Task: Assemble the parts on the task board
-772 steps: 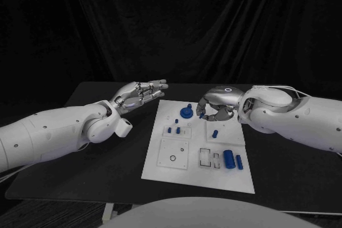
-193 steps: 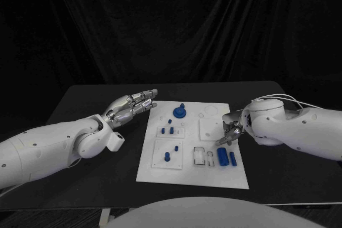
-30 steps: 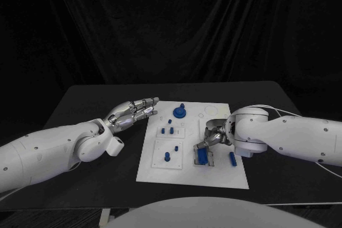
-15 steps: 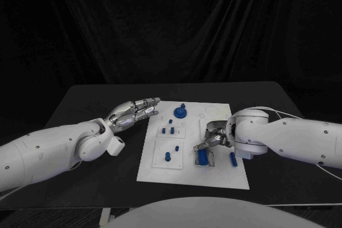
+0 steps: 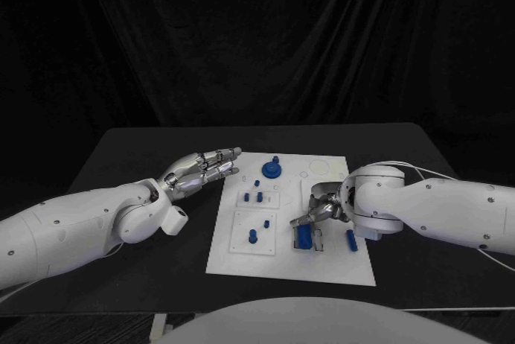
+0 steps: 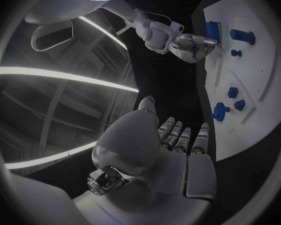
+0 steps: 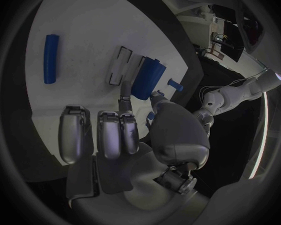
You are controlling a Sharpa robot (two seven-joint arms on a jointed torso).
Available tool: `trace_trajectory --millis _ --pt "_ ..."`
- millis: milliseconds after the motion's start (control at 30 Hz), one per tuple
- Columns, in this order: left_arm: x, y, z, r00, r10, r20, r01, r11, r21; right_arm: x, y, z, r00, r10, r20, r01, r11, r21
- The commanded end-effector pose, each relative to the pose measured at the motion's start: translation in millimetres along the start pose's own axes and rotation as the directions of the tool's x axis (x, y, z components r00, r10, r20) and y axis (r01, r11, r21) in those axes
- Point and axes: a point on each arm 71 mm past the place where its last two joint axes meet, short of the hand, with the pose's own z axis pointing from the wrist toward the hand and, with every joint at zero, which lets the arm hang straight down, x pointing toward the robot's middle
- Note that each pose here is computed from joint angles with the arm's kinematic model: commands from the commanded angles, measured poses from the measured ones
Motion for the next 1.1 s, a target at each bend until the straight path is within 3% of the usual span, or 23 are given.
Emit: trace_trajectory --millis 33,367,633,933,1100 --pt "1.5 -0.3 0.4 1.000 -0.016 -0.007 0.016 1.000 0.009 0.6 -1.6 0.4 1.000 -0.004 0.008 0.004 1.000 0.016" --pt "2.0 0.5 0.7 1.000 -0.018 -0.011 0.018 1.000 0.003 -0.2 -4.1 -0.8 1.000 0.010 0.024 -0.010 1.000 0.016" --pt "2.0 1.1 0.1 1.000 -0.021 -0.013 0.021 1.000 -0.003 -4.4 -10.3 -6.2 0.993 0.069 0.097 -0.070 0.998 0.000" --pt "0.8 0.9 -1.8 1.000 -0.019 -0.008 0.019 1.000 -0.002 -17.8 -26.6 -29.6 0.970 0.142 0.200 -0.129 0.989 -0.075" --pt "0.7 0.9 -1.8 1.000 -0.018 -0.007 0.018 1.000 0.000 -30.0 -40.5 -42.7 0.973 0.127 0.194 -0.122 0.992 -0.037"
